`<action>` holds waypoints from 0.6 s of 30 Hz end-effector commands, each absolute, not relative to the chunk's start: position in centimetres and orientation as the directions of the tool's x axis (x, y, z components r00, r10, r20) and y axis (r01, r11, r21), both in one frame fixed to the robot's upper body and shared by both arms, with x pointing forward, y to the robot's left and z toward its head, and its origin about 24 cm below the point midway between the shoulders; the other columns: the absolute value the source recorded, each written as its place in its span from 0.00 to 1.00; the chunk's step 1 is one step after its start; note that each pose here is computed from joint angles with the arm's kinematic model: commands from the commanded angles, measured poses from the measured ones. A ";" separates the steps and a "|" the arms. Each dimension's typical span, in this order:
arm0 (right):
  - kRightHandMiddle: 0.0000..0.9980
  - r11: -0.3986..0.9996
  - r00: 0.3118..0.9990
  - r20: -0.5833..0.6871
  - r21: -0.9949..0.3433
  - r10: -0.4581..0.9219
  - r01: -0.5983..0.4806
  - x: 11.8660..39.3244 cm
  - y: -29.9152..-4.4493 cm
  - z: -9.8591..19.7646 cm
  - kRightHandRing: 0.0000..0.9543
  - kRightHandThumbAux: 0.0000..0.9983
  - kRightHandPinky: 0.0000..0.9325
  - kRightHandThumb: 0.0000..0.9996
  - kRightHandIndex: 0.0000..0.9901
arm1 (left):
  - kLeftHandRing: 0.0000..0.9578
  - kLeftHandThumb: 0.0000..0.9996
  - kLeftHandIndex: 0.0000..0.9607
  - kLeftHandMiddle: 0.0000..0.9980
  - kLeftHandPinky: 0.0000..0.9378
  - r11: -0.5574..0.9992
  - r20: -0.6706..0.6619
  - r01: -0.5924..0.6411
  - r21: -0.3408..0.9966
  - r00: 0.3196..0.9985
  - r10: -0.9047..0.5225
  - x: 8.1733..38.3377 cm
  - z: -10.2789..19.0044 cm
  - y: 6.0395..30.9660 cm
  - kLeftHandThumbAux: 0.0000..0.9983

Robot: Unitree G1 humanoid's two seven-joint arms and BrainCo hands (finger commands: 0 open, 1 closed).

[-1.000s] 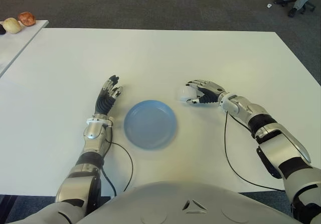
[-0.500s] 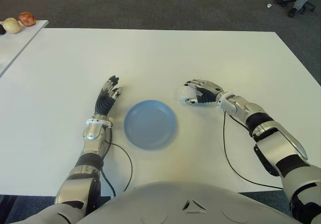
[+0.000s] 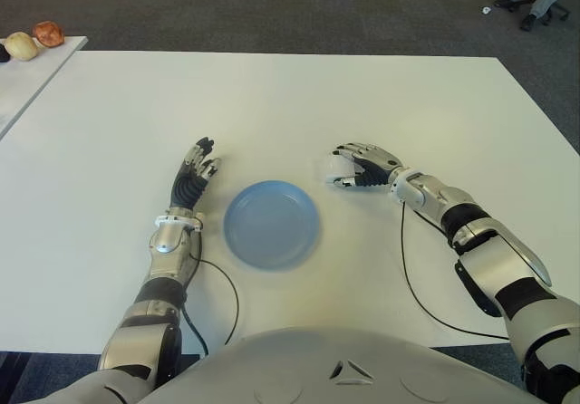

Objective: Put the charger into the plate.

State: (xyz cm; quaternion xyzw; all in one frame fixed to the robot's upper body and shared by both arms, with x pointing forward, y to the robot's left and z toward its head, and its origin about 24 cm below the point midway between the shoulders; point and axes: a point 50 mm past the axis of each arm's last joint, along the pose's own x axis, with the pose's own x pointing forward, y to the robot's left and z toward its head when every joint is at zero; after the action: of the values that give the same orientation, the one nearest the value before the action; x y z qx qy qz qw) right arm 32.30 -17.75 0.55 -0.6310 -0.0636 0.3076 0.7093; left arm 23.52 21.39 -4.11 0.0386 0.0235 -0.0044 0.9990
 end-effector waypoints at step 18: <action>0.00 -0.038 0.793 -0.319 -0.935 0.518 -0.352 32.4 -17.6 0.3 0.00 0.26 0.00 0.19 0.00 | 0.08 0.00 0.10 0.11 0.07 1.000 -0.252 0.006 0.017 0.968 -0.001 19.7 -7.8 20.5 0.51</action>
State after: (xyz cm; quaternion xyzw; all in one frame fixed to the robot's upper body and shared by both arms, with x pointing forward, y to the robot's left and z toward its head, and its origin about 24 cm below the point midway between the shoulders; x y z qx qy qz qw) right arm 32.39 -17.82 0.49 -0.6433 -0.0672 0.3074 0.6980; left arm 23.20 21.31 -4.08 0.0347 0.0209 -0.0021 0.9992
